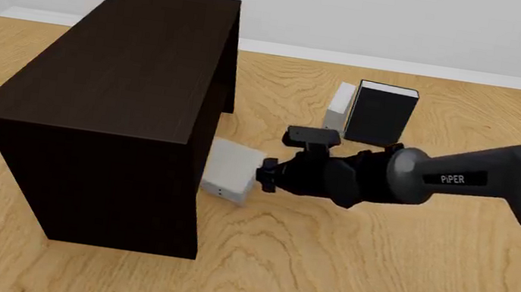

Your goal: Pick up the book on the right and place it under the cabinet shelf.

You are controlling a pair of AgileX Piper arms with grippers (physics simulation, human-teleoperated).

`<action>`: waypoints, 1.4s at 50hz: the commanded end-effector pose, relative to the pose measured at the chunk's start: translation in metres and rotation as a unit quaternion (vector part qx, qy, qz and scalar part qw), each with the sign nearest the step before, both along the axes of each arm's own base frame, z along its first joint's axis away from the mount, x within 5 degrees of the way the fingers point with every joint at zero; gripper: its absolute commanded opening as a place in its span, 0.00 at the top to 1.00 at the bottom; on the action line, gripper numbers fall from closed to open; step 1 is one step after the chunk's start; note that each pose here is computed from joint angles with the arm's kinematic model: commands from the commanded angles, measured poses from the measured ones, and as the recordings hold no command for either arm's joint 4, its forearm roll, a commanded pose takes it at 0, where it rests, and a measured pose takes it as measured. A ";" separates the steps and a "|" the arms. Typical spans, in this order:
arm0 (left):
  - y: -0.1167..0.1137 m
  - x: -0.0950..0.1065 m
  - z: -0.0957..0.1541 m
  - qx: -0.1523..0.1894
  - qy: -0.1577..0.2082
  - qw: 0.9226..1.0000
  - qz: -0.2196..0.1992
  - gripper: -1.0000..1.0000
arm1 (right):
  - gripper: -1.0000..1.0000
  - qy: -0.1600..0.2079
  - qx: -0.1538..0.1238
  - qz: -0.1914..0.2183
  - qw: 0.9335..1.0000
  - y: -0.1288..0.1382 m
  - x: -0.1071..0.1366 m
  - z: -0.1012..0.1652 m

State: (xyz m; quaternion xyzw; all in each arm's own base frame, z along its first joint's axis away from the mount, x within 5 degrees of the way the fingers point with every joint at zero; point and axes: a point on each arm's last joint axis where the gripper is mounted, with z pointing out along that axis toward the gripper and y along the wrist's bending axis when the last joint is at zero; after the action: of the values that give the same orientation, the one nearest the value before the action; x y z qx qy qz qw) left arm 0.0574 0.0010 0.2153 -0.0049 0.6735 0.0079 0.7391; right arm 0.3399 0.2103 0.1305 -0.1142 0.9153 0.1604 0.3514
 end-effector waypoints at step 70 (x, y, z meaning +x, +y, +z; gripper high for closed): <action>-0.001 -0.001 -0.001 0.000 0.001 1.000 -0.006 0.00 | 0.00 -0.045 0.048 0.017 0.998 0.021 -0.010 0.037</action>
State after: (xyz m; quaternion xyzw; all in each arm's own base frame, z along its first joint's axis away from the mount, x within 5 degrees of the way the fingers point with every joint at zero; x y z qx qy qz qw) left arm 0.0572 0.0005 0.2152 -0.0017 0.6734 0.0047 0.7393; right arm 0.3427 0.2461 0.1467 -0.1482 0.8981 0.1837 0.3712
